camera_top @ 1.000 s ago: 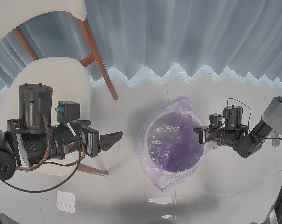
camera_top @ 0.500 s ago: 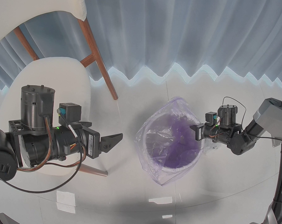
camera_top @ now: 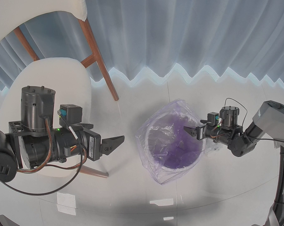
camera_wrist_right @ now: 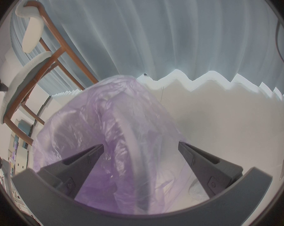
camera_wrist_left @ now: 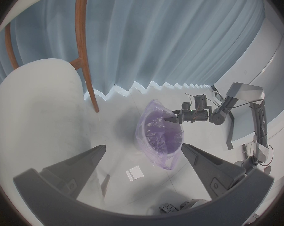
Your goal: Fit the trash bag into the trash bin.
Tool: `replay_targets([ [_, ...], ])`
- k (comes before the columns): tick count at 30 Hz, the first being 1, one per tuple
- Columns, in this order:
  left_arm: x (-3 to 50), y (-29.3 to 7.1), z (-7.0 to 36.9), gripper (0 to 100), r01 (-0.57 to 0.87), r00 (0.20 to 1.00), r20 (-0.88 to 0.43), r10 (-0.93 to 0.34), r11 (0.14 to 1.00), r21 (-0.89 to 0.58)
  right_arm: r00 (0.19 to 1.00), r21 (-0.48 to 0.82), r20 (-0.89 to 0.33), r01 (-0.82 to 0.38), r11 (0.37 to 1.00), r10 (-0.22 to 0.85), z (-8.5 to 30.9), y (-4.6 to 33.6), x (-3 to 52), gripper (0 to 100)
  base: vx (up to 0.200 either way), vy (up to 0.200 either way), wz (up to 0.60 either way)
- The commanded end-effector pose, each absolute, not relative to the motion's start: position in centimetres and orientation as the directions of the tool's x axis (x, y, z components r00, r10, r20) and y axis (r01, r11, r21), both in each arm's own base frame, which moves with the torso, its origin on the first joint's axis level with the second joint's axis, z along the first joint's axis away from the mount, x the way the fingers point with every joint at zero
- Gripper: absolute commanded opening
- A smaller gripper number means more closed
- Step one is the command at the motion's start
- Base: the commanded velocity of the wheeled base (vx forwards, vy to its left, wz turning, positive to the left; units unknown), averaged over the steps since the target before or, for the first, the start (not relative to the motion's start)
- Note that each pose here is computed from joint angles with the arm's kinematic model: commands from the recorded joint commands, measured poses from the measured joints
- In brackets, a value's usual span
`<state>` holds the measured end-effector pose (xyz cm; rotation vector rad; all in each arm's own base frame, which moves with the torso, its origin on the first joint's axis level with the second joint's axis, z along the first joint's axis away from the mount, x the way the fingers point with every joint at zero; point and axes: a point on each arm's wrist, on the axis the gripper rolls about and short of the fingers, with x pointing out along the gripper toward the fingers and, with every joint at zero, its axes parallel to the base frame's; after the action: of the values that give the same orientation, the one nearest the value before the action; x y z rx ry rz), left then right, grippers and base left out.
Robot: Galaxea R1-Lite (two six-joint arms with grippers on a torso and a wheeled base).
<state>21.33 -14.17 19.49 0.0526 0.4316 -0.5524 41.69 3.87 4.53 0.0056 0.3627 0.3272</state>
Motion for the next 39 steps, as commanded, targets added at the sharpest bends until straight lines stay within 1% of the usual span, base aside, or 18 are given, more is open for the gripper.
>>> replay_targets([
  [1, 21.3, -14.2, 19.6, 100, 0.538, 0.749, -0.408, -0.523, 0.838, -0.086, 0.893, 0.07, -0.313, -0.318, 0.946, 0.323, 6.2, 3.4, 41.3, 100, 0.0, 0.0, 0.0],
  [7, 20.9, -14.2, 19.7, 100, 0.577, 0.689, -0.402, -0.602, 0.792, -0.198, 0.912, 0.126, -0.28, -0.275, 0.953, 0.3, 8.7, 2.1, 39.4, 100, 0.0, 0.0, 0.0],
  [8, 20.9, -14.2, 19.8, 100, 0.577, 0.689, -0.401, -0.604, 0.792, -0.2, 0.913, 0.127, -0.278, -0.274, 0.953, 0.299, 8.8, 2.0, 39.4, 100, 0.0, 0.0, 0.0],
  [10, 20.6, -14.1, 19.4, 100, 0.575, 0.674, -0.41, -0.614, 0.785, -0.231, 0.928, 0.148, -0.241, -0.252, 0.956, 0.282, 11.1, 1.2, 37.4, 100, 0.0, 0.0, 0.0],
  [11, 20.6, -14.1, 19.5, 100, 0.575, 0.675, -0.408, -0.615, 0.785, -0.232, 0.929, 0.151, -0.24, -0.252, 0.956, 0.282, 11.2, 1.2, 37.3, 100, 0.0, 0.0, 0.0],
  [12, 20.7, -14.2, 19.9, 100, 0.583, 0.666, -0.395, -0.633, 0.772, -0.254, 0.938, 0.17, -0.214, -0.241, 0.956, 0.274, 12.8, 0.8, 35.8, 100, 0.0, 0.0, 0.0],
  [15, 21.2, -15.0, 21.3, 100, 0.599, 0.66, -0.336, -0.673, 0.74, -0.306, 0.947, 0.205, -0.168, -0.237, 0.95, 0.273, 15.2, 0.8, 33.0, 100, 0.0, 0.0, 0.0],
  [16, 21.3, -15.6, 22.4, 100, 0.604, 0.66, -0.301, -0.688, 0.724, -0.332, 0.95, 0.225, -0.15, -0.236, 0.945, 0.273, 16.2, 0.7, 31.3, 100, 0.0, 0.0, 0.0],
  [18, 21.0, -17.3, 24.1, 100, 0.643, 0.632, -0.252, -0.733, 0.678, -0.356, 0.953, 0.247, -0.134, -0.233, 0.941, 0.271, 17.2, 0.7, 28.6, 100, 0.0, 0.0, 0.0],
  [19, 20.9, -18.1, 24.6, 100, 0.654, 0.622, -0.248, -0.743, 0.667, -0.358, 0.954, 0.257, -0.131, -0.231, 0.938, 0.271, 17.4, 0.7, 27.1, 100, 0.0, 0.0, 0.0],
  [22, 21.7, -20.0, 24.1, 100, 0.642, 0.618, -0.294, -0.729, 0.684, -0.348, 0.953, 0.271, -0.145, -0.22, 0.937, 0.265, 17.0, 0.7, 23.0, 100, 0.0, 0.0, 0.0],
  [27, 23.3, -21.0, 22.4, 100, 0.617, 0.62, -0.342, -0.706, 0.708, -0.343, 0.952, 0.277, -0.17, -0.201, 0.94, 0.253, 15.7, 0.5, 18.0, 100, 0.0, 0.0, 0.0],
  [28, 24.1, -21.4, 22.2, 100, 0.605, 0.633, -0.342, -0.695, 0.719, -0.342, 0.953, 0.278, -0.175, -0.193, 0.941, 0.248, 15.1, 0.4, 16.6, 100, 0.0, 0.0, 0.0],
  [29, 24.1, -21.4, 22.2, 100, 0.605, 0.633, -0.342, -0.695, 0.719, -0.342, 0.953, 0.278, -0.175, -0.193, 0.941, 0.248, 15.1, 0.4, 16.6, 100, 0.0, 0.0, 0.0],
  [30, 25.3, -21.6, 21.9, 100, 0.578, 0.66, -0.346, -0.667, 0.745, -0.335, 0.954, 0.28, -0.177, -0.188, 0.941, 0.243, 14.7, 0.4, 15.2, 100, 0.0, 0.0, 0.0],
  [35, 27.9, -22.6, 19.4, 100, 0.523, 0.686, -0.399, -0.608, 0.794, -0.31, 0.962, 0.281, -0.174, -0.155, 0.947, 0.209, 14.2, -0.1, 13.7, 100, 0.0, 0.0, 0.0],
  [37, 28.5, -22.9, 19.4, 100, 0.495, 0.713, -0.391, -0.582, 0.813, -0.308, 0.963, 0.288, -0.17, -0.153, 0.945, 0.208, 14.3, -0.1, 13.8, 100, 0.0, 0.0, 0.0],
  [39, 28.7, -23.5, 20.1, 100, 0.494, 0.728, -0.354, -0.587, 0.807, -0.324, 0.965, 0.296, -0.164, -0.151, 0.943, 0.206, 14.4, -0.1, 13.8, 100, 0.0, -0.1, 0.0],
])
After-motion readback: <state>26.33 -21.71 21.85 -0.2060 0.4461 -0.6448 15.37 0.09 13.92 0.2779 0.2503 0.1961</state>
